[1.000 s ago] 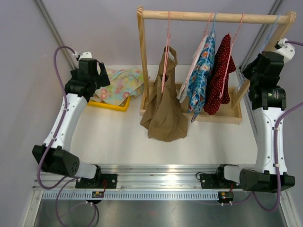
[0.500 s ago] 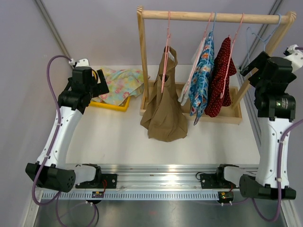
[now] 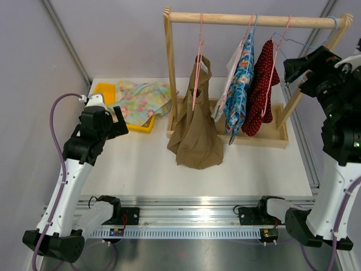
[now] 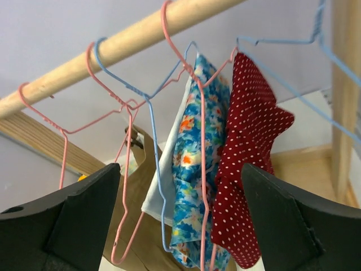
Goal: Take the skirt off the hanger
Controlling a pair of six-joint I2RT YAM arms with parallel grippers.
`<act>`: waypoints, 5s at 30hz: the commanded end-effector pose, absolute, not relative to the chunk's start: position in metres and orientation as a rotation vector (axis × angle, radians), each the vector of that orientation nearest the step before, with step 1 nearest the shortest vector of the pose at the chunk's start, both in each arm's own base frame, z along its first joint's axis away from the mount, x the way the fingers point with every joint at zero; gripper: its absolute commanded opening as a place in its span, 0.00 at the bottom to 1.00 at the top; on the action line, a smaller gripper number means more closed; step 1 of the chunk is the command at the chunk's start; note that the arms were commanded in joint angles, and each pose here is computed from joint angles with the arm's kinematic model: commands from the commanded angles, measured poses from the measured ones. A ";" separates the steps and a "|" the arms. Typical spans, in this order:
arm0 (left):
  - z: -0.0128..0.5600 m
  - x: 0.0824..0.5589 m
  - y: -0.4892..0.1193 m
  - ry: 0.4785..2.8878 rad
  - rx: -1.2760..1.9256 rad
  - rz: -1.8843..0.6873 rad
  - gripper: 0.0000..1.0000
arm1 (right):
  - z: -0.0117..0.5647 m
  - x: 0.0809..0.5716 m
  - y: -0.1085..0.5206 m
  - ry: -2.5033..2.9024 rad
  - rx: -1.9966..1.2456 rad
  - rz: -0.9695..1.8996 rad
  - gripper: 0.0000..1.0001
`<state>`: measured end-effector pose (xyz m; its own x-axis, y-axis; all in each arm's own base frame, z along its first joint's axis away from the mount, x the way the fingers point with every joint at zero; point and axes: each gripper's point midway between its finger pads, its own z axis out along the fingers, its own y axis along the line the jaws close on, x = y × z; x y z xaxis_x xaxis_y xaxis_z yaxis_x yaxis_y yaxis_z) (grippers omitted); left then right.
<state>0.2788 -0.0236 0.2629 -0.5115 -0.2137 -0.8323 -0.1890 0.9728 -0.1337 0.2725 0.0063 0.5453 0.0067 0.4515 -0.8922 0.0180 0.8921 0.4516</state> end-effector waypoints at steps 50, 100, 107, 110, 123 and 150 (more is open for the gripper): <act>0.458 0.145 -0.460 1.360 0.924 -0.999 0.99 | 0.519 0.239 0.078 1.675 0.237 0.771 0.00; 0.198 -0.009 -0.350 1.983 0.732 -0.826 0.00 | 0.527 0.296 0.043 1.646 0.307 0.547 0.00; 0.220 0.012 -0.324 1.950 0.730 -0.684 0.00 | 0.512 0.357 0.028 1.669 0.348 0.473 0.00; 0.239 0.028 -0.306 1.928 0.723 -0.567 0.00 | 0.496 0.378 0.026 1.717 0.363 0.467 0.00; 0.385 0.157 -0.220 1.750 0.539 -0.151 0.00 | 0.451 0.361 0.026 1.805 0.391 0.450 0.00; 0.354 0.453 -0.033 1.939 -0.275 0.144 0.99 | 0.471 0.278 0.017 1.677 0.421 0.397 0.99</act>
